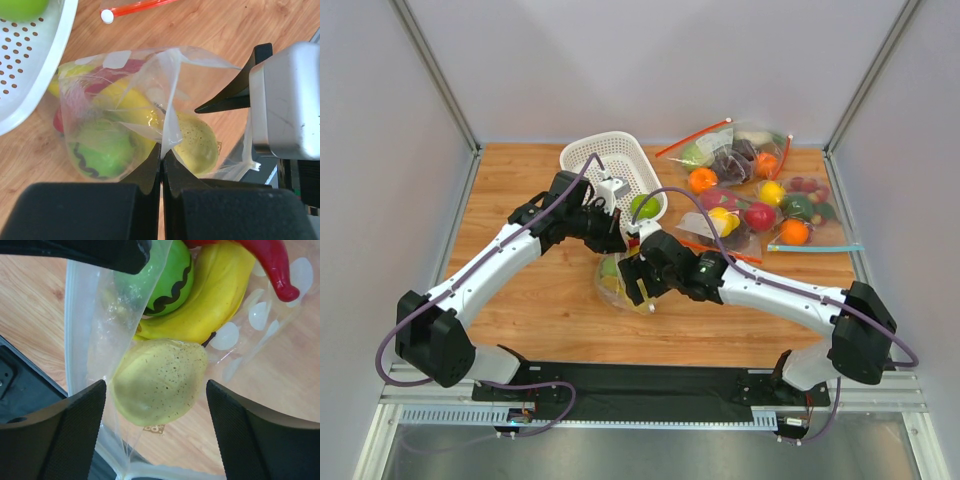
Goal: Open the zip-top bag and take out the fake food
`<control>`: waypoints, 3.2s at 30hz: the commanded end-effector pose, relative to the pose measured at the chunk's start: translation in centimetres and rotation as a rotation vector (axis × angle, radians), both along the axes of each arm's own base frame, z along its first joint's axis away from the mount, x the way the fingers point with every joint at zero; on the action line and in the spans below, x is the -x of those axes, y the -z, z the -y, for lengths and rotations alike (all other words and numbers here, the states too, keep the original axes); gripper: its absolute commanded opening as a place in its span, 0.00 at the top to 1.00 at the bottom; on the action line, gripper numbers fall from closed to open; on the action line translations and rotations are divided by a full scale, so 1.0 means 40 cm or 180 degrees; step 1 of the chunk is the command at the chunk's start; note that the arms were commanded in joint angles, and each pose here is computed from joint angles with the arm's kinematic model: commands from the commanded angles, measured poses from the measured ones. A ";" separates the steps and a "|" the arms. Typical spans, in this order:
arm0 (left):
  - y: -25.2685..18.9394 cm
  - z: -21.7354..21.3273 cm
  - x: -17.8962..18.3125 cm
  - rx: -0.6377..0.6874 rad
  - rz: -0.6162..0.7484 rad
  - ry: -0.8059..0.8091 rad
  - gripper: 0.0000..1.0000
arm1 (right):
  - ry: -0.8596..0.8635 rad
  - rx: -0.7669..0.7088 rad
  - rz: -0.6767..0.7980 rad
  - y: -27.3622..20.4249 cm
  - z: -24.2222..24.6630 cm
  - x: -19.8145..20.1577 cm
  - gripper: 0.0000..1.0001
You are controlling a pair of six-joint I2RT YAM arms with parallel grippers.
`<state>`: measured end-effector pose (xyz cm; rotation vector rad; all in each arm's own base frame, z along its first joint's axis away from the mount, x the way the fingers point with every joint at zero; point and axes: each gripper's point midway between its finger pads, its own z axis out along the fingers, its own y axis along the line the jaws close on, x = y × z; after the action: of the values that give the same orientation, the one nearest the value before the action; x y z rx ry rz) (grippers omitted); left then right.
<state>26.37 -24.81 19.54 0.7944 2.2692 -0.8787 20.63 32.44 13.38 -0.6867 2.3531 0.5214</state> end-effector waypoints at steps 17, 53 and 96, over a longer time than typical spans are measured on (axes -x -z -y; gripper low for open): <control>-0.023 0.007 -0.006 0.0114 0.0072 0.0029 1.00 | -0.0003 -0.0365 0.0135 0.049 -0.044 -0.002 0.07; -0.019 0.012 -0.001 0.0124 0.0044 0.0080 1.00 | -0.0709 -0.0803 0.1174 0.037 -0.205 0.030 0.03; 0.012 0.006 -0.010 -0.0018 -0.0045 0.0067 1.00 | -0.0063 -0.0769 0.1674 -0.030 -0.026 -0.054 0.59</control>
<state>26.21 -24.84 18.24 0.8007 2.3125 -0.9083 22.13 35.44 13.92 -0.6770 1.7656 0.6370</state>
